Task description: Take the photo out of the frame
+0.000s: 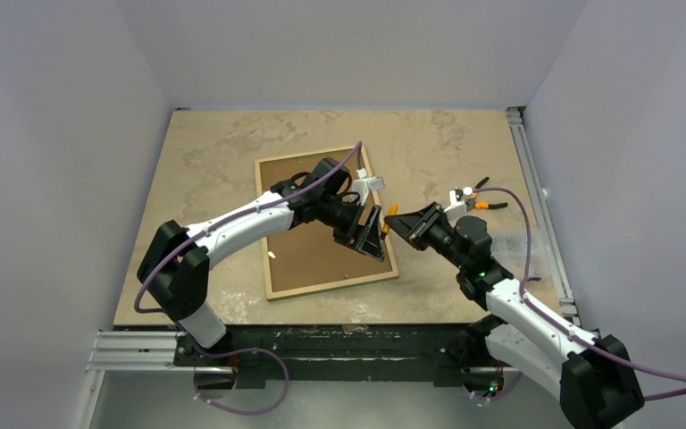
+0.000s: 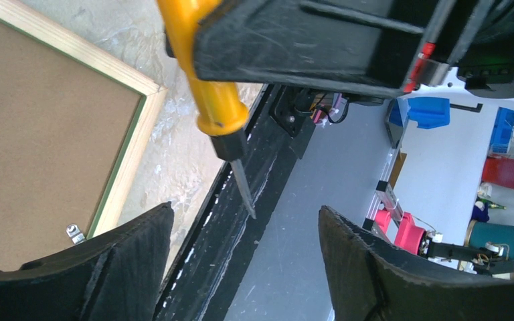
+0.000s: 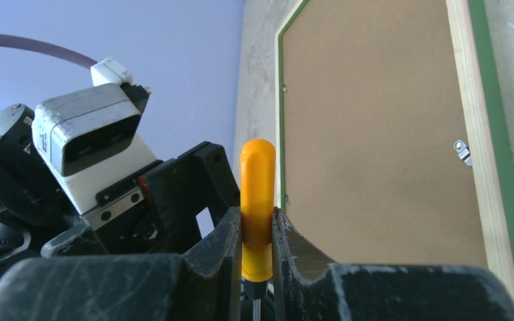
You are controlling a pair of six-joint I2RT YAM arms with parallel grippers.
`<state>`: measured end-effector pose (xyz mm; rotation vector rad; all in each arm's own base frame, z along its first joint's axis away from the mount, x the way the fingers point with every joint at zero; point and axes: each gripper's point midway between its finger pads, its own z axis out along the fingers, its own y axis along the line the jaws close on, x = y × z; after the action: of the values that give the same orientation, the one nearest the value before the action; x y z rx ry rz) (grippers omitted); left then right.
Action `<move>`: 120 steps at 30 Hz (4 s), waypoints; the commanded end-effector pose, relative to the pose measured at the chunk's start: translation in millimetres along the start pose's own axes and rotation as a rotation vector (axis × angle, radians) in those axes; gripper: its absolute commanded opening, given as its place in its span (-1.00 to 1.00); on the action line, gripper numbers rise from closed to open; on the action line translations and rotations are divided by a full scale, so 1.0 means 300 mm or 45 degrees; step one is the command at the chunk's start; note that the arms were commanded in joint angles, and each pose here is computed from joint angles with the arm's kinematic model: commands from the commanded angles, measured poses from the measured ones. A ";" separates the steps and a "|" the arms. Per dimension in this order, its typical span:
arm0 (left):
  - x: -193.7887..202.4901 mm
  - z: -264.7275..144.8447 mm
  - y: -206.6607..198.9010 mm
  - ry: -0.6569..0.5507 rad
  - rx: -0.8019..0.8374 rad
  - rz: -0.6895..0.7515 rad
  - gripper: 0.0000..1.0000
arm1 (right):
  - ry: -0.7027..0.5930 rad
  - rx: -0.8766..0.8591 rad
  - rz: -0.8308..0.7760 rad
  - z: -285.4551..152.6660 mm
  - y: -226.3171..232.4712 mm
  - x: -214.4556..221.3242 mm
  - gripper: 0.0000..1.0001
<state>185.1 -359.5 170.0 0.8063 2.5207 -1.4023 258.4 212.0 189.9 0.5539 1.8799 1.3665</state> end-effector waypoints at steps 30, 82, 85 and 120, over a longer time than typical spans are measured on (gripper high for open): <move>-0.008 -0.061 -0.107 -0.044 0.154 0.259 -1.00 | 0.241 0.323 -0.723 -0.178 -0.024 -0.012 0.43; 0.238 -0.132 -0.325 0.279 0.671 0.492 -1.00 | 1.024 -0.647 -0.729 -0.373 0.324 0.301 -0.29; 0.238 -0.134 -0.327 0.277 0.671 0.496 -1.00 | 1.015 -0.621 -0.725 -0.363 0.309 0.300 -0.27; -0.081 -0.325 -0.058 -0.430 -0.116 0.476 0.68 | 0.517 0.114 -0.872 -0.170 0.084 0.063 -1.00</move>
<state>167.3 -311.3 226.3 1.0511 2.1387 -1.4937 163.8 222.5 214.4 -0.5183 2.1707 1.2484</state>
